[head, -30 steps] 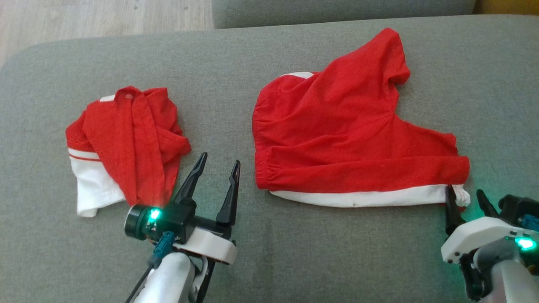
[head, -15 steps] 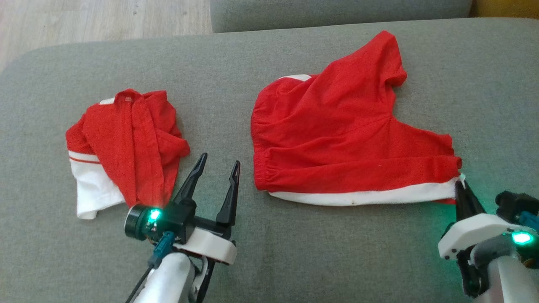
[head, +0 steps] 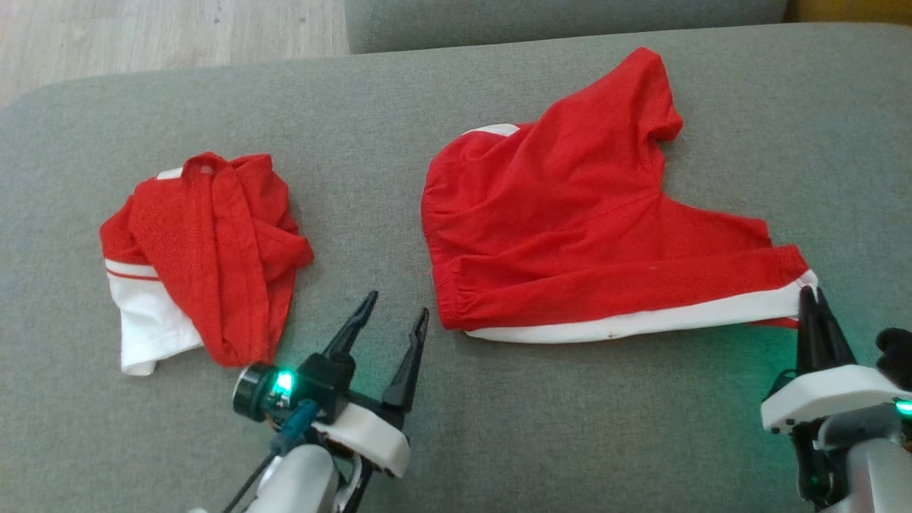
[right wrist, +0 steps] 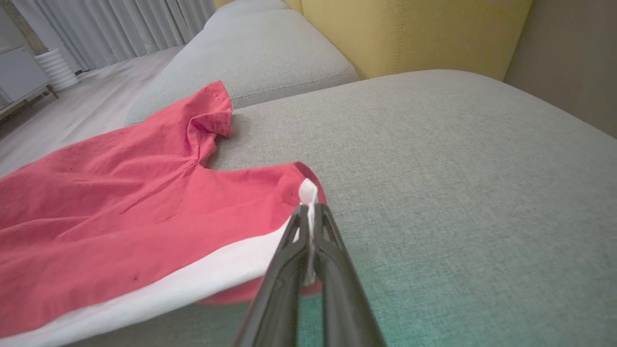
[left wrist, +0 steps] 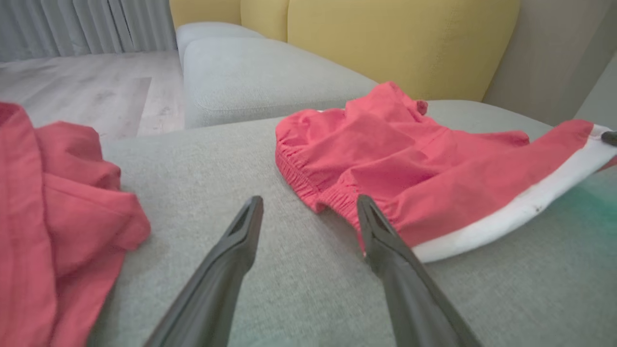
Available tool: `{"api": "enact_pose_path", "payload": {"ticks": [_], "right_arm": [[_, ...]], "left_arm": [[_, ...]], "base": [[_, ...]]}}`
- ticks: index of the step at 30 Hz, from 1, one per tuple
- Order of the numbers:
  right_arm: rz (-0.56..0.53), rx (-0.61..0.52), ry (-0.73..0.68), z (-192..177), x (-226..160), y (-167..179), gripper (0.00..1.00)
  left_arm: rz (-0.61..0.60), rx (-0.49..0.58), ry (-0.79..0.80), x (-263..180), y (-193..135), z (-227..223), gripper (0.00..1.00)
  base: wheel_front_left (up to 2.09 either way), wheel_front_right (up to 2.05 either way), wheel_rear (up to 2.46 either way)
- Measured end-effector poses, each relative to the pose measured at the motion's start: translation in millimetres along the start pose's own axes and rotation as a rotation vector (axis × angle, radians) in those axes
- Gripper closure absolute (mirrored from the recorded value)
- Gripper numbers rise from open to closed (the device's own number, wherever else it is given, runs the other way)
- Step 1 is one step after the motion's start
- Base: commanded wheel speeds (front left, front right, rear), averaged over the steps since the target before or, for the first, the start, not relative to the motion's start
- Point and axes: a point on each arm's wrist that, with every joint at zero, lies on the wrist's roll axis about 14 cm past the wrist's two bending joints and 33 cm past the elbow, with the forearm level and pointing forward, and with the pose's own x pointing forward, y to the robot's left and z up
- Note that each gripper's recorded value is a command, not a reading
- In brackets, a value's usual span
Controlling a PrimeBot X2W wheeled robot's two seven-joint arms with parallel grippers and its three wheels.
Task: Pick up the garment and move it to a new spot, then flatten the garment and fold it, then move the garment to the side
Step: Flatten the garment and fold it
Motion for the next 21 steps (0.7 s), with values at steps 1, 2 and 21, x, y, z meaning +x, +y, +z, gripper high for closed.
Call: {"api": "enact_pose_path", "payload": {"ticks": [1, 2, 21], "right_arm": [[-0.006, 0.009, -0.001, 0, 0, -2, 1.00], [-0.011, 0.016, -0.001, 0, 0, -3, 1.00], [-0.033, 0.020, 0.023, -7, 4, -10, 1.00]], "left_arm": [[-0.015, 0.002, 0.015, 0, -3, -4, 0.00], [-0.022, 0.005, 0.028, -1, -5, -7, 0.00], [-0.282, 0.138, 0.177, 15, -50, -42, 0.00]], "base": [[0.00, 0.00, 0.00], [0.00, 0.00, 0.00], [0.00, 0.00, 0.00]]}}
